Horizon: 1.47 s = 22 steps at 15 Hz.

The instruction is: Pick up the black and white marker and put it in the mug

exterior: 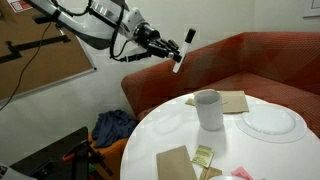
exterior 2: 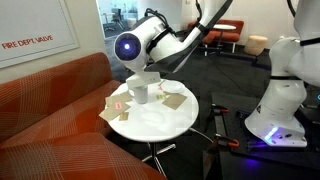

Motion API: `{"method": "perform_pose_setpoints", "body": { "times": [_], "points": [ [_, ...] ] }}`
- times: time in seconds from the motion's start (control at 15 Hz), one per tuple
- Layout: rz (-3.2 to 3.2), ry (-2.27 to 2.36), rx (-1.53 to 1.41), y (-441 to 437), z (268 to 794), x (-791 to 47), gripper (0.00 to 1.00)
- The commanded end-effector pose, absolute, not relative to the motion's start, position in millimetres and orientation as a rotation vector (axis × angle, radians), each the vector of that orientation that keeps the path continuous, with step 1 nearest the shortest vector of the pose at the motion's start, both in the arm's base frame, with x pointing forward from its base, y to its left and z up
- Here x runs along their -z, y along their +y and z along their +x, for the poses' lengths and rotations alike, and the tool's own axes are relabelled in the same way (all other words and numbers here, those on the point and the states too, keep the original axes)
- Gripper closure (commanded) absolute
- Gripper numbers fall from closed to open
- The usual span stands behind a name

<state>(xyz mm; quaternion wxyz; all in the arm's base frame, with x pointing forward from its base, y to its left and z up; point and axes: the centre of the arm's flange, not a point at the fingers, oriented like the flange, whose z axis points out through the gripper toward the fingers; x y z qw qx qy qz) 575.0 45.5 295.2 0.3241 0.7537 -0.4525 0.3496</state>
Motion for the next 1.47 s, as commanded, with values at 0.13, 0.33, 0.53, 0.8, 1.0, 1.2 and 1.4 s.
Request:
{"method": "perform_pose_setpoints", "body": {
  "times": [0.13, 0.33, 0.53, 0.8, 1.0, 1.2, 1.4],
  "points": [
    [1.859, -1.258, -1.018, 39.1, 567.8, -280.2, 0.95],
    [1.827, -1.286, -1.083, 35.7, 565.9, -269.1, 0.95],
    [1.8, -1.299, -1.144, 33.1, 564.1, -260.0, 0.95],
    [1.771, -1.306, -1.157, 25.2, 563.6, -248.8, 0.95],
    [1.798, -1.288, -1.126, 24.0, 567.3, -245.7, 0.95],
    [1.8, -1.285, -1.117, 23.3, 566.7, -241.0, 0.8],
    [1.759, -1.288, -1.138, 24.0, 565.8, -240.7, 0.95]
  ]
}}
